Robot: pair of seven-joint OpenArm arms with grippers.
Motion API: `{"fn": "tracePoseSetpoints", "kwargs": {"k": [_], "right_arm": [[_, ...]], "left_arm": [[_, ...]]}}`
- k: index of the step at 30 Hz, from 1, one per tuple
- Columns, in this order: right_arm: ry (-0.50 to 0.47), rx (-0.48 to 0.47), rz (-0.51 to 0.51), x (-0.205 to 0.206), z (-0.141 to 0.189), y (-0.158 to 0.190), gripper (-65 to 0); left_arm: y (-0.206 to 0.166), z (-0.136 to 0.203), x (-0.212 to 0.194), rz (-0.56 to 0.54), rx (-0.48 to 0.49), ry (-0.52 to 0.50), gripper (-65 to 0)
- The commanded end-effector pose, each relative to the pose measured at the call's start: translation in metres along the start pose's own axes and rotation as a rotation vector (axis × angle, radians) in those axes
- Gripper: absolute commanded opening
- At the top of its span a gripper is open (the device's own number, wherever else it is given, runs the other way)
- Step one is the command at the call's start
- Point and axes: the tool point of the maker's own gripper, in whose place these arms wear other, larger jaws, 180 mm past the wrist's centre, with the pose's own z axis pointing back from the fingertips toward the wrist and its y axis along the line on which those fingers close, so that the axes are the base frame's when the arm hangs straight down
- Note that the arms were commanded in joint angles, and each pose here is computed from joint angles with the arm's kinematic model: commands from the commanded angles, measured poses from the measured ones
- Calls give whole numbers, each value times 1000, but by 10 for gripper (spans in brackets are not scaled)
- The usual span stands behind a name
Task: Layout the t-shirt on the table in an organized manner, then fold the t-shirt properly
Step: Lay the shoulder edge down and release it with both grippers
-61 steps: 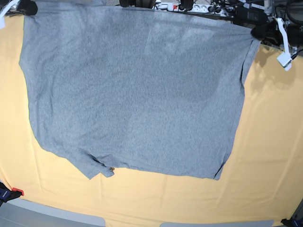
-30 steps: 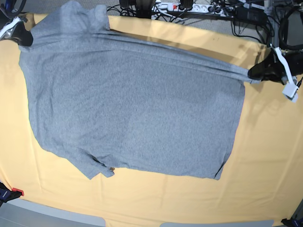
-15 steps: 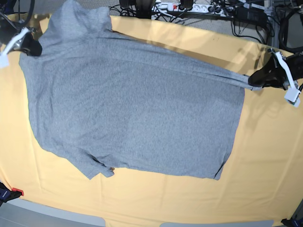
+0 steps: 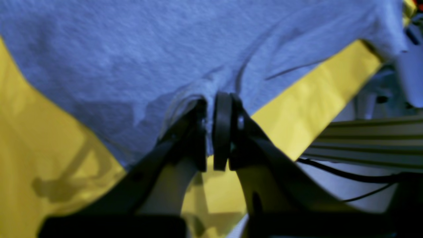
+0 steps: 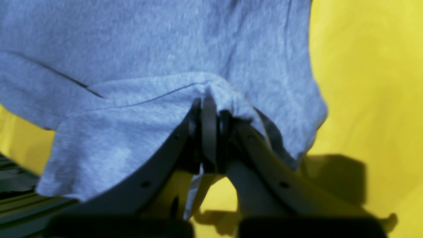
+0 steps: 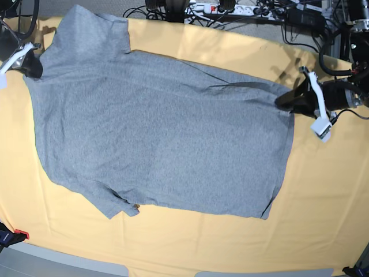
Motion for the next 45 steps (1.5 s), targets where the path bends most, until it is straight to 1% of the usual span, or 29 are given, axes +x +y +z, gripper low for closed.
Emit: {"fn": "tracePoseSetpoints", "kwargs": {"k": [1, 4, 10, 13, 18, 24, 29, 33, 36, 41, 45], "right_arm": [[-48, -12, 32, 17, 4, -3, -650], [-80, -8, 38, 29, 2, -3, -650], [-95, -8, 44, 35, 1, -3, -650], [-94, -9, 45, 35, 1, -3, -650], [-95, -8, 44, 35, 1, -3, -650], [-101, -8, 44, 36, 1, -3, -650], [-110, -8, 45, 38, 1, -3, -650], [-117, -8, 45, 39, 1, -3, -650], [-124, -7, 45, 40, 2, -3, -650], [-141, -8, 46, 44, 2, -3, -650], [-144, -7, 46, 44, 2, -3, -650]], "left_arm": [[5, 8, 16, -43, 22, -34, -650], [10, 11, 20, -57, 39, -34, -650], [11, 11, 20, -60, 46, -29, -650], [18, 14, 17, -67, 83, -13, -650], [30, 24, 30, -79, 146, -77, -650], [28, 24, 36, -79, 138, -112, -650], [29, 24, 36, -81, 143, -109, -650], [28, 25, 42, -83, 142, -142, -650], [32, 25, 41, -90, 162, -137, -650], [33, 25, 40, -92, 167, -133, -650], [34, 26, 43, -98, 178, -147, -650]]}}
